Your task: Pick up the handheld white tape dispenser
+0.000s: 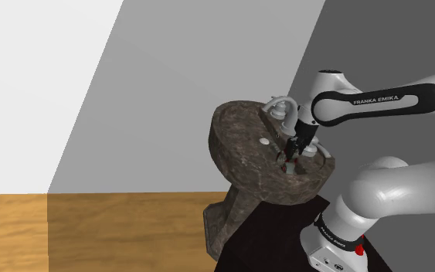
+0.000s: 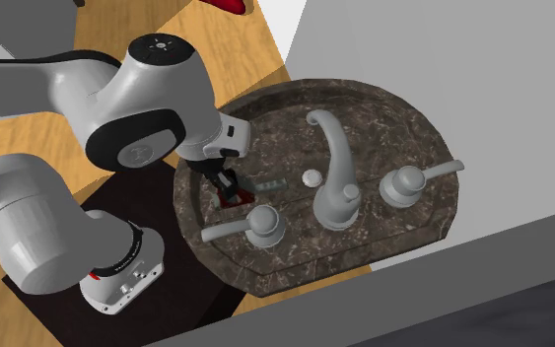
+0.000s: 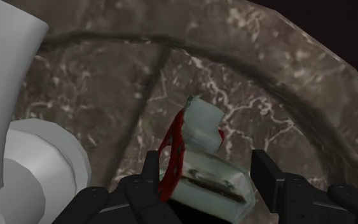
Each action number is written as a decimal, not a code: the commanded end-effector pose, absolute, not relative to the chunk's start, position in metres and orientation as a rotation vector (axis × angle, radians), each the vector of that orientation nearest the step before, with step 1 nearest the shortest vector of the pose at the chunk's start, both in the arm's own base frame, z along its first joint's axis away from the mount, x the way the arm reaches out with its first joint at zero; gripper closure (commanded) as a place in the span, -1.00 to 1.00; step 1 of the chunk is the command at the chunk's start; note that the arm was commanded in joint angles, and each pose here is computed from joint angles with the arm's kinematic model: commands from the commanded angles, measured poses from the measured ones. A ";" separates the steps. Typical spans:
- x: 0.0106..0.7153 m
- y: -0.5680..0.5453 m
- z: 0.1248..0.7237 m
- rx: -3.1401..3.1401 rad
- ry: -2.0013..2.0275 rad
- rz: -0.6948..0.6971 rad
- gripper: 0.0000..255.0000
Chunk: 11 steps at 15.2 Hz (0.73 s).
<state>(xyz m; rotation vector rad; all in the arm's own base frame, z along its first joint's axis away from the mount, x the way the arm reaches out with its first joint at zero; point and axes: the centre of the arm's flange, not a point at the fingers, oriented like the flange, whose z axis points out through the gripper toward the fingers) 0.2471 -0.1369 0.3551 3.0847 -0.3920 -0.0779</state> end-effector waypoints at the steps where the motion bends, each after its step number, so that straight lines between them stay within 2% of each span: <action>1: 0.247 -0.137 0.353 3.085 -0.391 -0.082 1.00; 11: 0.246 -0.136 0.402 3.085 -0.391 -0.082 1.00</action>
